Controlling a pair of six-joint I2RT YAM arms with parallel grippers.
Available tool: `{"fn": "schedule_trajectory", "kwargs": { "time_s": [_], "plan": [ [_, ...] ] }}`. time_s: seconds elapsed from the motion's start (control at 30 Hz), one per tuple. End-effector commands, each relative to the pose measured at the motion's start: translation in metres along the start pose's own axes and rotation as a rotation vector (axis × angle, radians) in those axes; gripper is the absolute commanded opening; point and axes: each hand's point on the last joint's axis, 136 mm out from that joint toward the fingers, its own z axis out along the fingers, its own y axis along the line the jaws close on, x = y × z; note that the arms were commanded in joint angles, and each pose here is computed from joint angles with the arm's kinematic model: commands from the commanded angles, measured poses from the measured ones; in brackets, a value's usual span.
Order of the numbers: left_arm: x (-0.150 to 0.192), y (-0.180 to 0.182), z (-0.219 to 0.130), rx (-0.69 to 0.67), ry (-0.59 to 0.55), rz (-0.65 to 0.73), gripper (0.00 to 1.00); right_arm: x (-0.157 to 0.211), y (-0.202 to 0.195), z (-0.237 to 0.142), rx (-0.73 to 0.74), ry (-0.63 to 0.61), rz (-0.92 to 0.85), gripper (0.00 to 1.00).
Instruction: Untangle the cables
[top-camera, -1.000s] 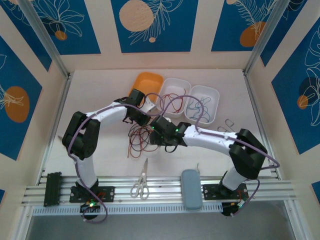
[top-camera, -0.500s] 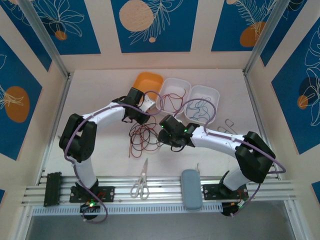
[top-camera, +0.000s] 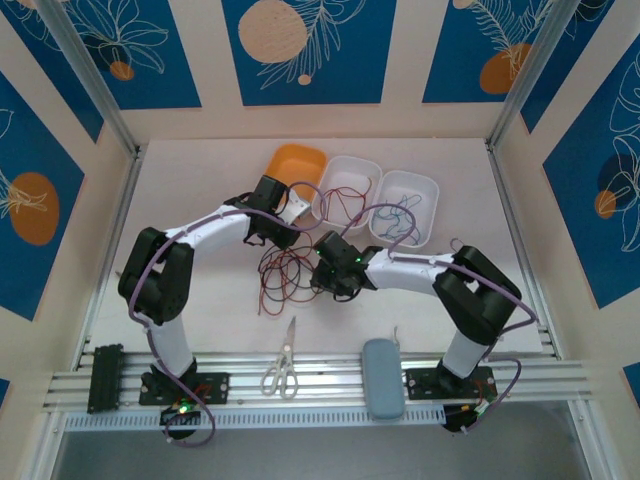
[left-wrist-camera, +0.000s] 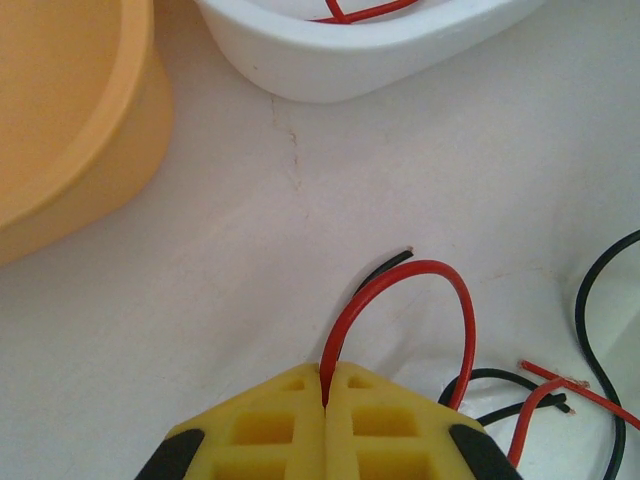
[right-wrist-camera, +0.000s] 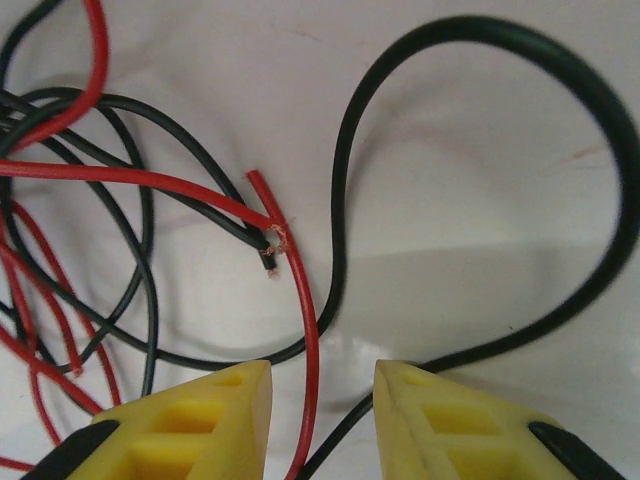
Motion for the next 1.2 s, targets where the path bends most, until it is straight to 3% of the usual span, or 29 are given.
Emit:
{"fn": "schedule_trajectory", "kwargs": {
  "time_s": [0.0,0.2,0.4,0.7,1.03,1.17],
  "plan": [
    [-0.004,-0.006,-0.005,0.015,-0.021,-0.004,0.00,-0.001,0.007,0.004,-0.004,0.024,-0.008,0.32],
    [-0.005,-0.006,-0.006,0.013,-0.021,-0.004,0.00,0.002,0.007,0.013,0.013,0.046,-0.024,0.30],
    [-0.009,-0.006,-0.010,0.009,-0.030,-0.008,0.00,0.006,-0.001,0.016,0.155,0.055,-0.090,0.29],
    [-0.017,0.003,-0.029,-0.056,-0.061,-0.041,0.00,0.004,0.006,0.002,0.165,0.018,-0.116,0.00],
    [-0.020,0.021,-0.079,-0.185,-0.154,-0.169,0.00,-0.015,0.007,-0.049,0.106,-0.120,-0.125,0.00],
    [-0.026,0.024,-0.110,-0.224,-0.242,-0.198,0.00,-0.023,0.003,-0.067,0.104,-0.184,-0.129,0.00]
  ]
}}
